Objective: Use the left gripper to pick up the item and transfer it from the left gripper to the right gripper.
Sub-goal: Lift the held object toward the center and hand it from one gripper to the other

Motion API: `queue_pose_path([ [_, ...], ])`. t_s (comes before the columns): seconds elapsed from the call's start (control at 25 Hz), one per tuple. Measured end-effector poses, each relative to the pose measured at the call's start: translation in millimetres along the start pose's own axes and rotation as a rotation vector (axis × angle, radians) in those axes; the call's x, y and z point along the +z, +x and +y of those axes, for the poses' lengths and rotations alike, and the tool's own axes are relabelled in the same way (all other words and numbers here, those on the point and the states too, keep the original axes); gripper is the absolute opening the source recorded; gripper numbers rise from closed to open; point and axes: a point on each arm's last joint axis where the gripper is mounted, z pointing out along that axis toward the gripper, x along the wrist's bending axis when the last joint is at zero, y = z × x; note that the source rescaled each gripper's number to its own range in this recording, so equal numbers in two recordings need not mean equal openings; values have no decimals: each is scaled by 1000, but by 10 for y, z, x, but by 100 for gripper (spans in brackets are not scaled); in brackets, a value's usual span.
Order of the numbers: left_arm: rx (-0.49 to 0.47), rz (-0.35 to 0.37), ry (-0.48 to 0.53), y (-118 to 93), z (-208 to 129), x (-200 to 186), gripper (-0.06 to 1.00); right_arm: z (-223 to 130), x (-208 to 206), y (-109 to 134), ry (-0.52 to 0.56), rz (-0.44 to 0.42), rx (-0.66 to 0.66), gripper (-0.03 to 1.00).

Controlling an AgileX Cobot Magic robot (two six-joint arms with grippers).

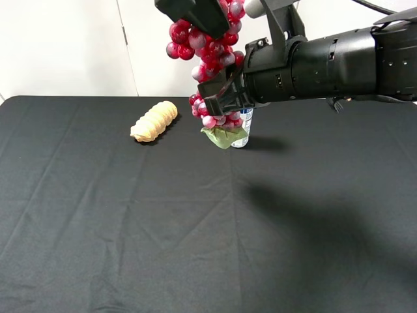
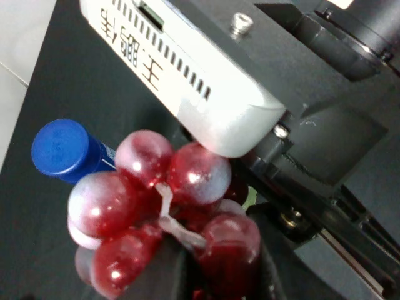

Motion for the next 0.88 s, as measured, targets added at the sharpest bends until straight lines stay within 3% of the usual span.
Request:
queue_pose_path([
  [0.2,-7,6,-1,6,1,0,0,0,0,-1,0,-1,0,3],
  [0.28,-31,17,8,16,-8,0,5,0,0,-1,0,-1,0,3],
  [0.32,-44,25,11,22,-9,-2,16,0,0,-3,0,-3,0,3],
  [0.44,-112,49,10,44,-4,-13,66,-20,25,-9,10,-7,1,3],
  [0.52,-156,55,8,50,-5,-13,87,-25,30,-11,12,-9,2,3],
  [0.64,-177,57,8,52,-5,-13,97,-25,30,-13,12,-11,2,3],
  [0.88,-166,78,24,66,-20,-24,100,-25,30,-14,12,-11,2,3],
])
